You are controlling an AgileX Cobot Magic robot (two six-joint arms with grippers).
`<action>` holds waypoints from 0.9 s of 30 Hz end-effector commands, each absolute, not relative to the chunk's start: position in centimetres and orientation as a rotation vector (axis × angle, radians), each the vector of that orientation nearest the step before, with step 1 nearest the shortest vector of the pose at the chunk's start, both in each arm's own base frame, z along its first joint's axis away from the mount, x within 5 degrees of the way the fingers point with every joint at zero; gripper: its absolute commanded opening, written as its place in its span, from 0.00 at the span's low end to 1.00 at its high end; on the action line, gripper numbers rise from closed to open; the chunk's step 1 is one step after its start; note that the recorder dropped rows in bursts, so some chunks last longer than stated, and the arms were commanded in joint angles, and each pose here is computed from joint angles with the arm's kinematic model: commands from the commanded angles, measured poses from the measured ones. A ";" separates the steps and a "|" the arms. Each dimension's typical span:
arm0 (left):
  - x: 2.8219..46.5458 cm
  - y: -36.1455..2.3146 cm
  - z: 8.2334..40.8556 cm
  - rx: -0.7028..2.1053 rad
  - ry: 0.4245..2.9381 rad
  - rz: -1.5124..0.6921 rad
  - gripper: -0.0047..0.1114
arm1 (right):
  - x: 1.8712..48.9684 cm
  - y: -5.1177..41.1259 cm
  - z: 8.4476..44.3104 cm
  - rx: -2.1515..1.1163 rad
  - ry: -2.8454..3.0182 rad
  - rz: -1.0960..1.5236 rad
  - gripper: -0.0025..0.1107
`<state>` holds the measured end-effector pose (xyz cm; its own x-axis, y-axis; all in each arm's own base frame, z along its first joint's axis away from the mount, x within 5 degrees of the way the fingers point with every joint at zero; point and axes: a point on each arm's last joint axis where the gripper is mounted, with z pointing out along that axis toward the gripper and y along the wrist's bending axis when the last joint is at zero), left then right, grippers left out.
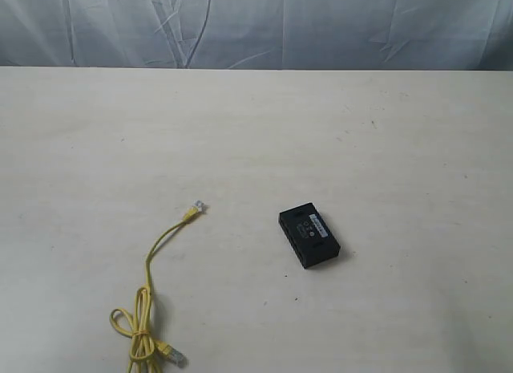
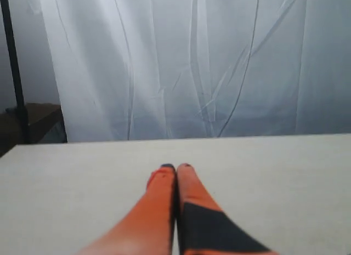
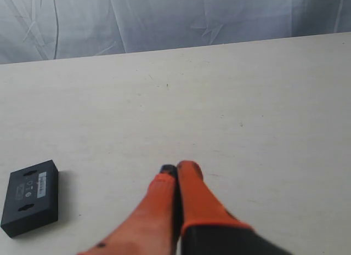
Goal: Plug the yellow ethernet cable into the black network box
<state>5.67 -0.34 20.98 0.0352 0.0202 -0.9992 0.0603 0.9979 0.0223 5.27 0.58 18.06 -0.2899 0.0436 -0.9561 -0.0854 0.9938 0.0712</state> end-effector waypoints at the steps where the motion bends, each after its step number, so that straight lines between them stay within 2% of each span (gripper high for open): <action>1: 5.5 -0.3 22.0 0.038 1.404 -0.056 0.04 | 5.3 0.6 18.1 -0.034 1.848 0.124 0.02; 5: 5.3 -0.3 22.9 0.040 1.311 -0.052 0.04 | 5.3 0.6 18.1 -0.034 1.848 0.124 0.02; 13: 5.4 -0.2 23.2 -0.018 1.351 -0.110 0.04 | 5.3 0.6 18.0 -0.035 1.850 0.124 0.02; 21: 7.6 -0.4 28.9 0.097 1.777 0.005 0.04 | 5.3 0.6 18.0 -0.035 1.850 0.124 0.02; 24: 10.0 -0.5 29.9 0.131 1.966 0.027 0.04 | 5.3 0.6 18.0 -0.035 1.850 0.124 0.02; 27: 12.7 -0.6 29.6 0.212 2.186 0.064 0.04 | 5.3 0.6 18.0 -0.035 1.850 0.124 0.02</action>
